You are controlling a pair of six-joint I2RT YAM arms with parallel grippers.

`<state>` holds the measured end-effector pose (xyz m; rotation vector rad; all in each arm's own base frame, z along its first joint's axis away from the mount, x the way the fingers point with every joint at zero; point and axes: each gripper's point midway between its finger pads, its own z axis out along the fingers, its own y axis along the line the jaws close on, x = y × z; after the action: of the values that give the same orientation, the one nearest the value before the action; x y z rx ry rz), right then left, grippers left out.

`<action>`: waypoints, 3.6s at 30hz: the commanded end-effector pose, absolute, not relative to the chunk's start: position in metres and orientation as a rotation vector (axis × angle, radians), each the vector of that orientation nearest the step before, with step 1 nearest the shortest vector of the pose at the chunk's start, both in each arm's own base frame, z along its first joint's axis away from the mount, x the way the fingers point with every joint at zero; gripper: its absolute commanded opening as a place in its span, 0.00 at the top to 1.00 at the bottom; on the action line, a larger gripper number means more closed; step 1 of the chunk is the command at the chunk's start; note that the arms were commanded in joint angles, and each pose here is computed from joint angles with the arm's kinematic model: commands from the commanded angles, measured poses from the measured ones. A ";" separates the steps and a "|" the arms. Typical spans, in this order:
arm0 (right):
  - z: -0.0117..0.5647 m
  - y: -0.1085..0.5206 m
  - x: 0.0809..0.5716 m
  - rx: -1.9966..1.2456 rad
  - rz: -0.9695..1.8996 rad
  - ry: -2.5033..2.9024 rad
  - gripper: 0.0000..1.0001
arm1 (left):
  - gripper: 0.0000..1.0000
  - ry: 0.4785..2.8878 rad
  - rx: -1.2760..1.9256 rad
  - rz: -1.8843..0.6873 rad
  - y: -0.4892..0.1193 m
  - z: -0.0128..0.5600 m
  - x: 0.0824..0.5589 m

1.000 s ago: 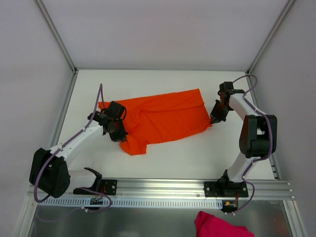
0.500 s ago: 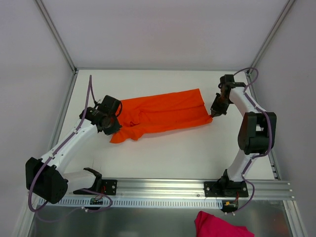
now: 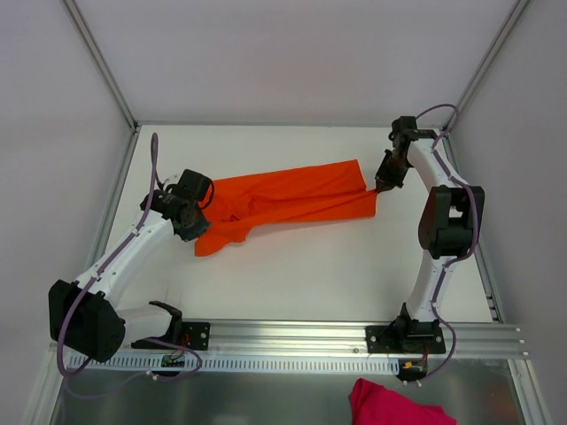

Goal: Fold and stack the t-shirts
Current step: Fold the other side of the tshirt into a rectangle

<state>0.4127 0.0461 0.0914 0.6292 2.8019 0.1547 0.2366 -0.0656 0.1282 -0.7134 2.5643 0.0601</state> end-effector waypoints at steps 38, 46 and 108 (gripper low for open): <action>0.078 0.058 0.523 0.470 0.297 2.738 0.99 | 1.00 2.570 -0.690 0.349 -0.016 0.102 0.338; 0.086 0.053 0.519 0.400 0.266 2.735 0.67 | 0.12 2.566 -0.699 0.406 -0.009 0.091 0.356; 0.172 0.104 0.379 0.137 0.500 2.668 0.47 | 0.86 2.664 -0.443 0.170 -0.085 0.099 0.355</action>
<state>0.3818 0.0975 0.1633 0.1836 2.6946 0.4789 0.3488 -0.0971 0.0857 -0.4755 2.6944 0.0804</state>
